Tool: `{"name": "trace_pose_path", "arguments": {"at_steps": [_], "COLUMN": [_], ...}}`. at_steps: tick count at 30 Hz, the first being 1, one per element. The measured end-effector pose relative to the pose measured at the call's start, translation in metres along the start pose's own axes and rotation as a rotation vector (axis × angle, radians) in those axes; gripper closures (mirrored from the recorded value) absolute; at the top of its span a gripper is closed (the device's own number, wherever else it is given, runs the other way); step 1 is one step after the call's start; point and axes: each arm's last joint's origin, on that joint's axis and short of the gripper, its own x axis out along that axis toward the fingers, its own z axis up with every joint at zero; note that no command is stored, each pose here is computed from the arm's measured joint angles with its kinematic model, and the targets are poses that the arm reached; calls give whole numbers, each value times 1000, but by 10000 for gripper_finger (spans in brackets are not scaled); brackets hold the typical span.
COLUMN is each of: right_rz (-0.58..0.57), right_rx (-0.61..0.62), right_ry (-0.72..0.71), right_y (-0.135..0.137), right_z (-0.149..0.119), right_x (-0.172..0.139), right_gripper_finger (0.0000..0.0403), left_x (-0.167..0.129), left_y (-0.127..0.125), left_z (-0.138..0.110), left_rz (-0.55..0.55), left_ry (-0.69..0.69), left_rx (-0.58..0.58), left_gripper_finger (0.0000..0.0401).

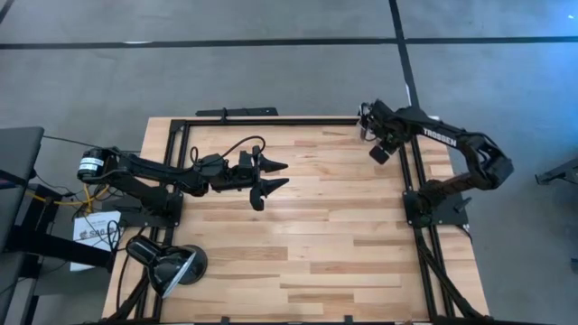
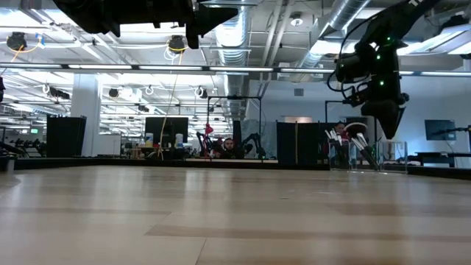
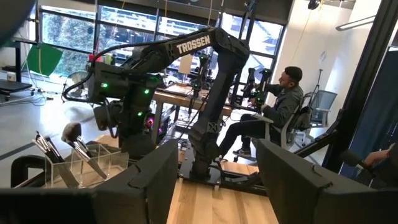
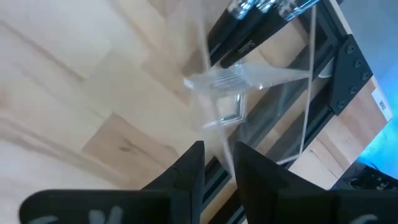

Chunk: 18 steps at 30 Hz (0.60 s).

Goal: Put items in baskets/containers
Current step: Adjust the transparent organizer, then return to Home Position

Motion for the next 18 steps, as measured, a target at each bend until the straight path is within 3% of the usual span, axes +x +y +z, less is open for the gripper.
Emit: {"name": "trace_pose_path", "arguments": {"at_steps": [8,18], "right_rz": [12,245], "right_rx": [-8,-2], "right_ry": [-49,-418], "right_y": [16,60], "right_z": [-17,-35], "right_x": [-26,-79], "right_gripper_finger": [326,326], "left_x": [0,0], "left_y": [0,0], "left_z": [0,-1], "left_rz": [0,1], "left_ry": [0,12], "left_rx": [0,10], "left_gripper_finger": [188,188]}}
